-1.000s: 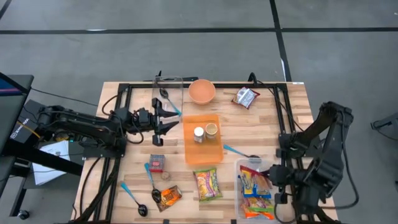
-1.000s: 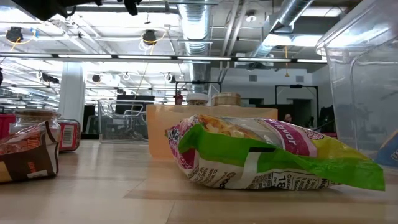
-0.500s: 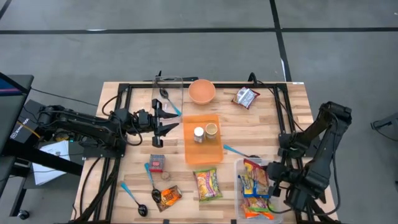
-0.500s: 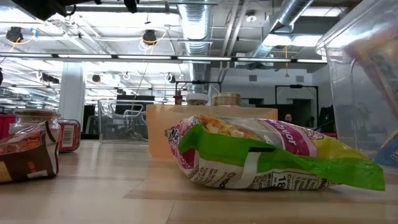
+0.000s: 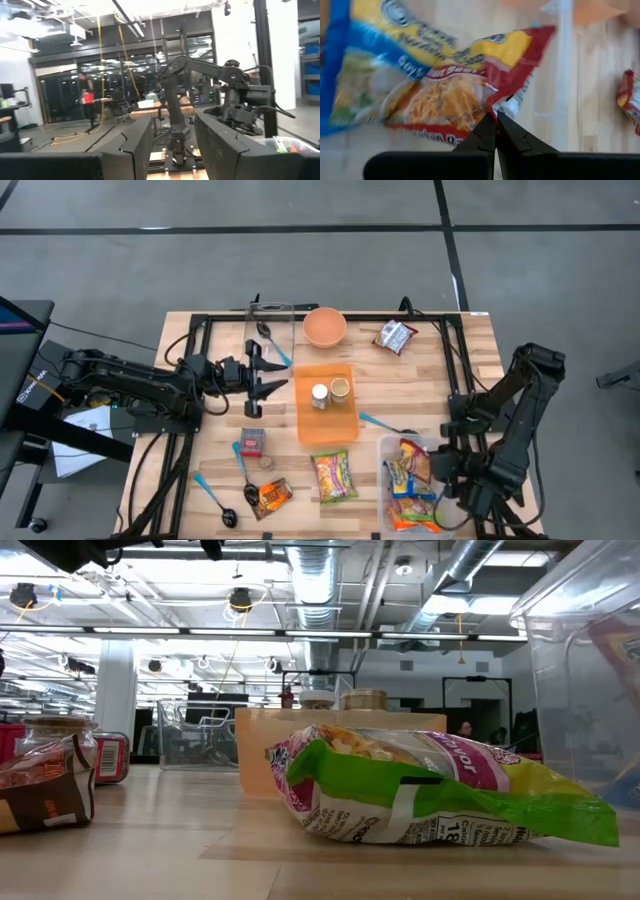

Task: Pick & Place Food Item
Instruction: Put the red noodle pack into the transparent container

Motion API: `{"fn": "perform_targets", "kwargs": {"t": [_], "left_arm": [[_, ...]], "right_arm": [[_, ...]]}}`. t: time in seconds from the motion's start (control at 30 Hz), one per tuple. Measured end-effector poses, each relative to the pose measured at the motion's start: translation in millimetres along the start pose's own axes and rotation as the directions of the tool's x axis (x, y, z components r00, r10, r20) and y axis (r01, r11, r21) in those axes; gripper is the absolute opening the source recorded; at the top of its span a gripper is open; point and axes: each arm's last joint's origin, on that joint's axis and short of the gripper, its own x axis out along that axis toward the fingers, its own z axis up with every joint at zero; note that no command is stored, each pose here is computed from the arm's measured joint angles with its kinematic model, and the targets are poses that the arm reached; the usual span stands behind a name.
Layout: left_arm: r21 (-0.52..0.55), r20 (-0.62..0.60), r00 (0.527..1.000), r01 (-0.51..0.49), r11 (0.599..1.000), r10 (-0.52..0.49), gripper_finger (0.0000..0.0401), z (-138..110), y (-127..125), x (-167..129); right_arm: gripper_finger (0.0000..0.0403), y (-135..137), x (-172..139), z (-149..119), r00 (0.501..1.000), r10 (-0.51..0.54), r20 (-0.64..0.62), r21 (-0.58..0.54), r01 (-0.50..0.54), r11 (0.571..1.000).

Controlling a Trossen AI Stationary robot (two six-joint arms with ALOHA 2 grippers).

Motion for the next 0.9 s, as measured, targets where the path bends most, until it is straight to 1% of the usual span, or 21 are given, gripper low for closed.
{"fn": "perform_targets", "kwargs": {"t": [0.17, 0.3, 0.43, 0.57, 0.7, 0.9], "left_arm": [[0.014, -0.001, 1.000, 0.008, 1.000, -0.008, 0.0140, 0, 0, 0], [0.014, -0.003, 1.000, 0.008, 1.000, -0.008, 0.0140, 0, 0, 0], [0.014, -0.008, 1.000, 0.009, 1.000, -0.009, 0.0140, -1, 0, 0], [0.014, -0.009, 1.000, 0.009, 1.000, -0.009, 0.0140, -1, 0, 0], [0.014, -0.010, 1.000, 0.009, 1.000, -0.009, 0.0140, -1, 0, 0], [0.016, -0.031, 0.999, 0.013, 1.000, -0.012, 0.0140, -3, -1, 0]], "right_arm": [[0.0000, 3, -3, -4, 1.000, 0.013, 0.010, -0.032, -0.013, 0.999], [0.0001, 2, -2, -2, 1.000, 0.005, 0.019, -0.021, -0.004, 1.000], [0.0017, -1, 1, 2, 1.000, -0.010, 0.015, 0.065, 0.009, 0.998], [0.0039, -4, 3, 6, 0.998, -0.044, 0.047, 0.166, 0.035, 0.986], [0.0061, -6, -1, 9, 0.998, -0.052, 0.045, 0.211, 0.042, 0.977], [0.0086, -10, -16, 18, 0.997, -0.039, 0.069, 0.241, 0.021, 0.970]]}}
